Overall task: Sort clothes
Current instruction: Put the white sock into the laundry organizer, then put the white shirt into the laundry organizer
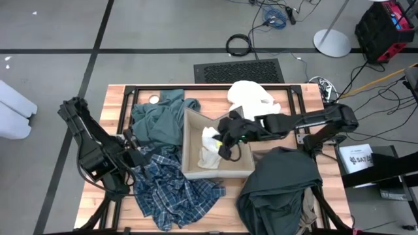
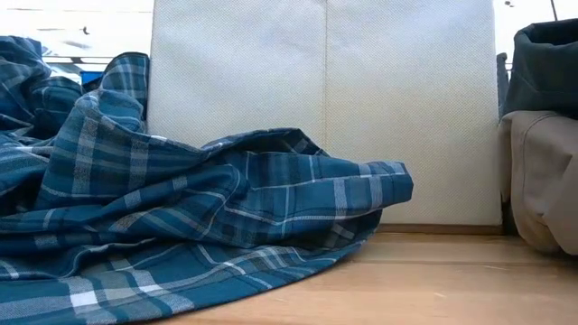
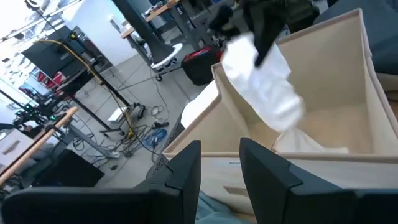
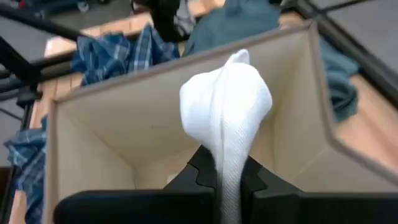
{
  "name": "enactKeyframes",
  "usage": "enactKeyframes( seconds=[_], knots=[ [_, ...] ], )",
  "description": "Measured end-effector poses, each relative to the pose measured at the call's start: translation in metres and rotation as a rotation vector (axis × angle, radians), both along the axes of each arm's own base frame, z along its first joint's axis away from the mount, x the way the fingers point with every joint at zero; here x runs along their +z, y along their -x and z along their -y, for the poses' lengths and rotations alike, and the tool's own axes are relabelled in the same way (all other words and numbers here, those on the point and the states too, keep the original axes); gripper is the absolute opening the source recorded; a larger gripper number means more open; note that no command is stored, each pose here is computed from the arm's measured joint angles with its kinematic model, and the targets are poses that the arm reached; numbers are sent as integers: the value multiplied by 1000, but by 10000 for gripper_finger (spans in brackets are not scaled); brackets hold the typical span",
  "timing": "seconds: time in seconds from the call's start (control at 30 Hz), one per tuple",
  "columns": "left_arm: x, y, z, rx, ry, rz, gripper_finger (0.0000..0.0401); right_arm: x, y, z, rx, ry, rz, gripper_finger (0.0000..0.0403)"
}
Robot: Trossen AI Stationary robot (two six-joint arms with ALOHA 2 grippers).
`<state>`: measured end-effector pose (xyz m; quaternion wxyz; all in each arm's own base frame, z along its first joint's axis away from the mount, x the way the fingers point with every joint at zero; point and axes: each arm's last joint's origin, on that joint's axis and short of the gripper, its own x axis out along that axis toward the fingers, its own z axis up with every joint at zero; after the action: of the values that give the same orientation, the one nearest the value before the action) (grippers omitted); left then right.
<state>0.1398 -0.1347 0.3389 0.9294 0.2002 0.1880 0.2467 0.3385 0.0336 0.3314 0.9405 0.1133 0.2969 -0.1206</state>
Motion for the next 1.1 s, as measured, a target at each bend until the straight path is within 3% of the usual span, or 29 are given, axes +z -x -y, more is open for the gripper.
enactKeyframes(
  seconds=[0.23,0.4,0.67,0.93,1.1],
  knots=[
    [0,0,0,-5,12,-10,121,-9,-7,17,-59,-45,-23,42],
    [0,0,0,-7,20,-12,121,-10,-7,26,-21,-137,-33,90],
    [1,-1,2,-11,29,-4,121,-14,-1,42,-75,-173,-107,155],
    [3,-4,6,-35,15,-6,121,-15,2,54,-71,-239,-138,168],
    [3,-4,6,-36,18,-4,121,7,5,58,-63,-251,-143,169]
  ],
)
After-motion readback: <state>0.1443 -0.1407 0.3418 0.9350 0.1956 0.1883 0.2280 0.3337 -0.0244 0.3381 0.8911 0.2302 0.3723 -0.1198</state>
